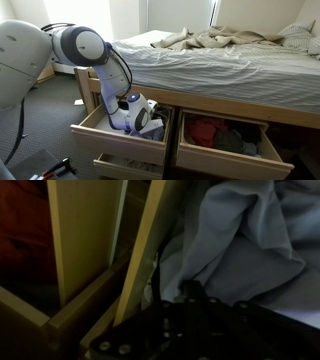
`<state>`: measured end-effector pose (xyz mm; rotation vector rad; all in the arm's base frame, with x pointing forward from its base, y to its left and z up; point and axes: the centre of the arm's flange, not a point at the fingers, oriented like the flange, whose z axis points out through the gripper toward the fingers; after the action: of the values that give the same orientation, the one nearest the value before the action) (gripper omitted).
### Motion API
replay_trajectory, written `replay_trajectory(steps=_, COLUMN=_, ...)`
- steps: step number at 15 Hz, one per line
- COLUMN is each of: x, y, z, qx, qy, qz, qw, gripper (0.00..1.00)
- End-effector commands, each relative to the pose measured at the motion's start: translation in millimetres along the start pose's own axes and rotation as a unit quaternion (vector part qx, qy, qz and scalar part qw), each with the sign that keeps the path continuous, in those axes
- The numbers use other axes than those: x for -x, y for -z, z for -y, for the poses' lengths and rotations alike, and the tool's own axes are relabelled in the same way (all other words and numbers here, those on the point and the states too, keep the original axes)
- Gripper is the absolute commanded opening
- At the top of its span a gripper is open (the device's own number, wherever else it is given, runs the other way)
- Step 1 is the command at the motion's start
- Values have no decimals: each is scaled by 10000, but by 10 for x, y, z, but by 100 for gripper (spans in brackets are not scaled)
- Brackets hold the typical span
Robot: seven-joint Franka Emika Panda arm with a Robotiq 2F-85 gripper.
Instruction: Move the blue shirt from the left drawer to the one on the right
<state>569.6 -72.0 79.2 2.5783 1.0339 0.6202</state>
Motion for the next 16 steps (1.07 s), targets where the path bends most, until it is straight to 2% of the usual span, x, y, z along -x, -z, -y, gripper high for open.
replay_trajectory(steps=1, x=186, y=105, z=137, qx=322, qy=28, qz=-461, qw=9984, gripper=0)
replay_trajectory(steps=3, x=103, y=144, z=13, qx=420, qy=-157, qz=-556, qw=9974, gripper=0)
replay_trajectory(steps=5, x=72, y=780, z=-301, qx=414, qy=-355, qz=-549, qw=9970, gripper=0)
replay_trajectory(steps=10, x=-198, y=1681, z=-1024, qx=852, qy=-851, qz=-879, qw=9888, gripper=0)
replay_trajectory(steps=13, x=-135, y=2319, z=-1328, qx=988, qy=-1276, qz=-994, qw=9819, gripper=0)
replay_trajectory(steps=16, x=-26, y=2941, z=-1557, qx=1206, qy=-1850, qz=-1176, qw=9682, gripper=0)
